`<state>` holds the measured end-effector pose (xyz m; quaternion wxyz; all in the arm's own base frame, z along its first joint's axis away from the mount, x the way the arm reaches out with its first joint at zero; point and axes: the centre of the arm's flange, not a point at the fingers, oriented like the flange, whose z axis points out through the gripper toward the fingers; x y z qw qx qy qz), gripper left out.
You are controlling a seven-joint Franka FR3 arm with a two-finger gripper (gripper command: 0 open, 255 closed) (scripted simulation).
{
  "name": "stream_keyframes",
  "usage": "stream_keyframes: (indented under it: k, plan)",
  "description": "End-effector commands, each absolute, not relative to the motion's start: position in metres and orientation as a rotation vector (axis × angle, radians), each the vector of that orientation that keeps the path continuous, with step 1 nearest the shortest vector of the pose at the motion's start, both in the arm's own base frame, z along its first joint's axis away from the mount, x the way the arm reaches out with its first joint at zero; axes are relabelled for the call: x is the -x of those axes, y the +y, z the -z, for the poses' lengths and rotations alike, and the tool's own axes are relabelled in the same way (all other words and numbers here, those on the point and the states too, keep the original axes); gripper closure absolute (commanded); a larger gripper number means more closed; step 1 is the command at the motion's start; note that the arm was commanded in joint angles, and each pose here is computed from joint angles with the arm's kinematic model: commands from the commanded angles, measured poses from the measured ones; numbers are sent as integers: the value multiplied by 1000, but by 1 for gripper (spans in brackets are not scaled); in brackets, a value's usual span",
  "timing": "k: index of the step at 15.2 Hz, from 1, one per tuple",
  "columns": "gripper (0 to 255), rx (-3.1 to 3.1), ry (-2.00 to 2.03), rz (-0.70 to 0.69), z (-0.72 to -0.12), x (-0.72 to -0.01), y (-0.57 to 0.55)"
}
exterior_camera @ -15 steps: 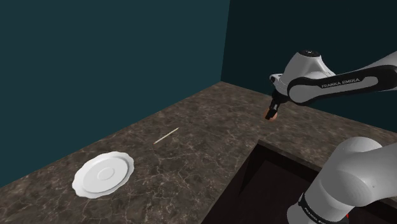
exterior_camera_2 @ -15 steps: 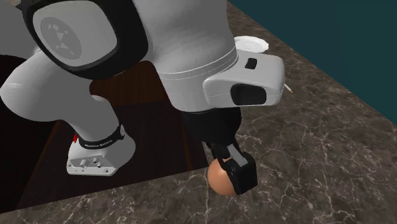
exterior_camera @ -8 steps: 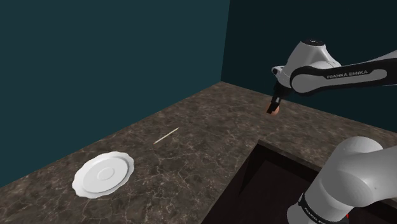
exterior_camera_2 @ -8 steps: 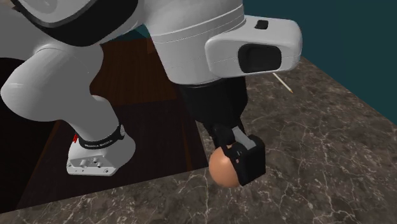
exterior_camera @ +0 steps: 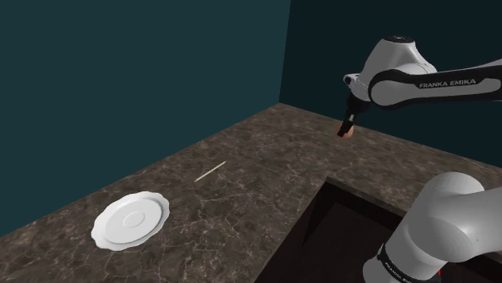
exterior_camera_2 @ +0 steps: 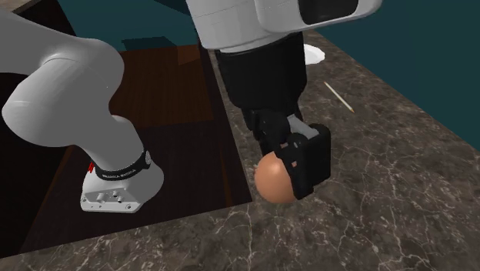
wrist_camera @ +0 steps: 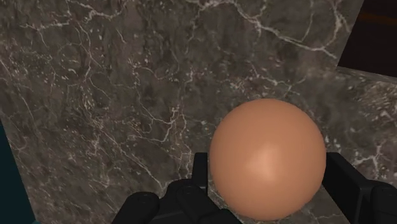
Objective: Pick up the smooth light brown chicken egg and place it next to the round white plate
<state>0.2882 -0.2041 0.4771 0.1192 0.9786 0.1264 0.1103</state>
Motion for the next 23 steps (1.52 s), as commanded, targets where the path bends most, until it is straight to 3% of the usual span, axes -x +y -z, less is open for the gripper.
stream_keyframes:
  k: [1,23]
  plan:
    - [255,-2861,369,-322,-476,-294,-179]
    - [255,-2861,369,-322,-477,-369,102]
